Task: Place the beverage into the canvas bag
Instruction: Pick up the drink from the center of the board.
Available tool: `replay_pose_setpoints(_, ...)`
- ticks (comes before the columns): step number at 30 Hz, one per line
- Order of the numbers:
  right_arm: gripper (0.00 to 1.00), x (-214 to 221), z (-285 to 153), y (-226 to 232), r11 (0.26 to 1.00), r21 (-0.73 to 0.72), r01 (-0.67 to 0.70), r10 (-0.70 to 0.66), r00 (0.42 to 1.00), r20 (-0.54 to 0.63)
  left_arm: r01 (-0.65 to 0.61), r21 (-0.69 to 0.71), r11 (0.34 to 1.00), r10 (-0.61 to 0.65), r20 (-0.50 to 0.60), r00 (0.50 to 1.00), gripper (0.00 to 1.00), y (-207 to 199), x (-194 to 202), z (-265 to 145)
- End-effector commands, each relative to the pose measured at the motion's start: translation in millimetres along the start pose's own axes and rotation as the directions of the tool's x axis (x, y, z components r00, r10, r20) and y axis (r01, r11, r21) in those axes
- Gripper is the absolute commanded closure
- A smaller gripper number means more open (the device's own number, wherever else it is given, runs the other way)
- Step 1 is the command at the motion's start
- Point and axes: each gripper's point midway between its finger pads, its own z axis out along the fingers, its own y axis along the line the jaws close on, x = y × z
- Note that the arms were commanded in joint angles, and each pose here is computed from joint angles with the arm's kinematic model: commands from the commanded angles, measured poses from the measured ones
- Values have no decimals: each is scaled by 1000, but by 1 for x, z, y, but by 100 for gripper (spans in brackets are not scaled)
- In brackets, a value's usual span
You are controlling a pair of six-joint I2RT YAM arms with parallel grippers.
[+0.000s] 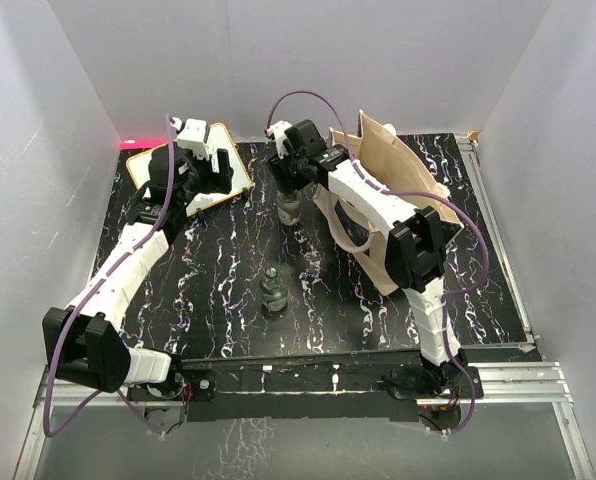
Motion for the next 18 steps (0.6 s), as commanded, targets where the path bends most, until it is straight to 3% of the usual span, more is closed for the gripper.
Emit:
replay_pose_setpoints(1, 47, -4, 2, -2, 1000, -14, -22, 22, 1000, 18, -2, 10, 1000, 2, 49, 999, 23, -1, -19, -1)
replay_pose_setpoints(11, 50, -8, 0, -9, 999, -7, -35, 35, 999, 31, -2, 26, 1000, 1, 46, 999, 23, -3, -19, 3)
replay_pose_setpoints(18, 69, -16, -8, -15, 999, 4, -37, 37, 998, 52, -2, 41, 999, 1, 47, 999, 23, -6, -19, 7)
